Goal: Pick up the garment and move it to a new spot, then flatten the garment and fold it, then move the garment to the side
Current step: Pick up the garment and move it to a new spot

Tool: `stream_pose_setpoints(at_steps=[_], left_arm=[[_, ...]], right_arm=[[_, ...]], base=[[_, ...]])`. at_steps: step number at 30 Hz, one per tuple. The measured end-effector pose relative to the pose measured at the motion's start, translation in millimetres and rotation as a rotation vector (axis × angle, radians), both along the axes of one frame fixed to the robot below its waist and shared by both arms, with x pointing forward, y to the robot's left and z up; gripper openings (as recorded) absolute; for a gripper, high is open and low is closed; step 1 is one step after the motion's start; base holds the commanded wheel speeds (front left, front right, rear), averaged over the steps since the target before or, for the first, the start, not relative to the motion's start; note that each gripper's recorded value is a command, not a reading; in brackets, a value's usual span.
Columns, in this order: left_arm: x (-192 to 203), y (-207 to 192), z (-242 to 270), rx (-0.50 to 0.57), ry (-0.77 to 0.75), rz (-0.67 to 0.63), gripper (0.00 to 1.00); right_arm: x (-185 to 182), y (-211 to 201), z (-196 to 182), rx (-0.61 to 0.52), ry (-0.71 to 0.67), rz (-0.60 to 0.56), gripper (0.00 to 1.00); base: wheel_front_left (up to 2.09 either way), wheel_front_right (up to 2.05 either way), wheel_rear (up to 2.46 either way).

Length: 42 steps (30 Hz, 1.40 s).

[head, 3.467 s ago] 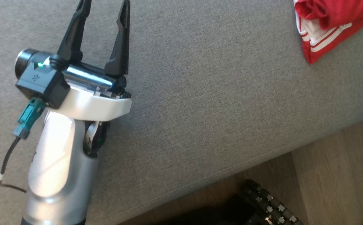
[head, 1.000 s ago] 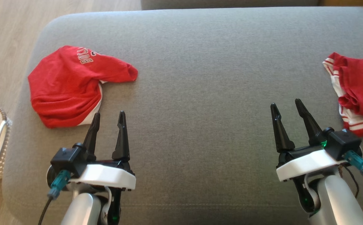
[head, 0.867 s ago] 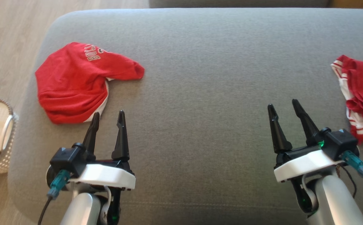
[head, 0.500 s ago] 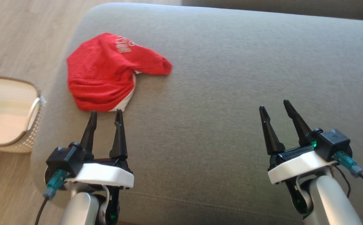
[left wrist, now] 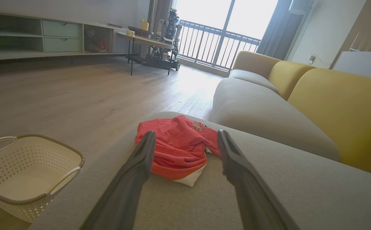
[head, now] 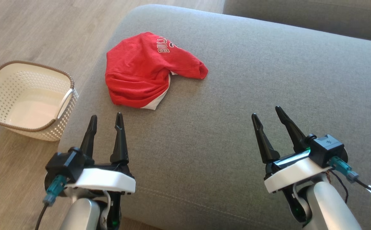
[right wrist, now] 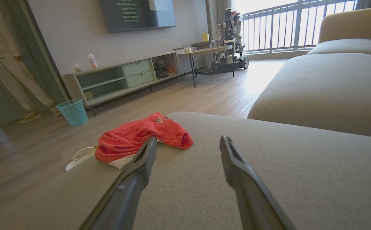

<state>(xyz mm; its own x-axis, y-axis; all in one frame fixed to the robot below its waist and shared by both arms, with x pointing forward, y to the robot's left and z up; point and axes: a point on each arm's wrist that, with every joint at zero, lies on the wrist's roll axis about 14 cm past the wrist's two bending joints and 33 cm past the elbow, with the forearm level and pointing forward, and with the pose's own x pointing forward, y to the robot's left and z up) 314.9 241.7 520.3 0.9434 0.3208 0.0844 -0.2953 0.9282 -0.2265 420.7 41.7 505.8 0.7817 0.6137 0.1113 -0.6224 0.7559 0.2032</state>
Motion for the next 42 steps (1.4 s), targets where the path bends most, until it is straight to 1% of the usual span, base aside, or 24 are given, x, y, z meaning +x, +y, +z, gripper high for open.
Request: stream_pose_setpoints(at_steps=[8, 10, 15, 19, 22, 25, 27, 28, 29, 31, 36, 39, 42], left_arm=[[-5, 2, -1, -0.008, 0.001, 0.013, 1.00], [-5, 7, -2, -0.035, -0.001, 0.033, 1.00], [-1, 24, -4, -0.030, 0.006, 0.075, 1.00], [19, 32, -8, -0.021, 0.018, 0.056, 1.00], [46, 32, -13, 0.021, 0.042, 0.013, 1.00], [72, 37, -34, 0.033, 0.114, -0.004, 1.00], [89, 42, -53, 0.038, 0.191, -0.031, 1.00], [89, 42, -53, 0.038, 0.191, -0.031, 1.00], [98, 45, -62, 0.039, 0.231, -0.041, 1.00], [116, 47, -80, 0.048, 0.324, -0.083, 1.00], [161, 48, -110, 0.061, 0.463, -0.141, 1.00], [177, 45, -130, 0.076, 0.555, -0.185, 1.00], [183, 37, -154, 0.091, 0.662, -0.229, 1.00]], right_arm=[[-2, 1, 2, -0.003, -0.006, 0.004, 1.00], [-1, -1, 0, -0.005, 0.001, 0.000, 1.00], [3, -7, -5, -0.007, 0.013, -0.017, 1.00], [10, -13, -14, -0.027, 0.030, -0.028, 1.00], [17, -19, -20, -0.044, 0.039, -0.037, 1.00], [30, -26, -17, -0.037, 0.017, -0.060, 1.00], [42, -34, -12, -0.029, -0.008, -0.089, 1.00], [42, -34, -12, -0.029, -0.008, -0.089, 1.00], [48, -39, -11, -0.026, -0.015, -0.104, 1.00], [55, -47, -15, -0.032, -0.020, -0.122, 1.00], [61, -64, -30, -0.045, 0.003, -0.161, 1.00], [66, -76, -32, -0.048, 0.002, -0.192, 1.00], [70, -84, -35, -0.053, 0.002, -0.214, 1.00]], base=[[0.00, 0.00, 0.00], [0.00, 0.00, 0.00], [0.00, 0.00, 0.00], [0.00, 0.00, 0.00], [0.00, 0.00, 0.00], [0.00, 0.00, 0.00], [0.00, 0.00, 0.00], [0.00, 0.00, 0.00], [0.00, 0.00, 0.00], [0.00, 0.00, 0.00], [0.00, 0.00, 0.00], [0.00, 0.00, 0.00], [0.00, 0.00, 0.00]])
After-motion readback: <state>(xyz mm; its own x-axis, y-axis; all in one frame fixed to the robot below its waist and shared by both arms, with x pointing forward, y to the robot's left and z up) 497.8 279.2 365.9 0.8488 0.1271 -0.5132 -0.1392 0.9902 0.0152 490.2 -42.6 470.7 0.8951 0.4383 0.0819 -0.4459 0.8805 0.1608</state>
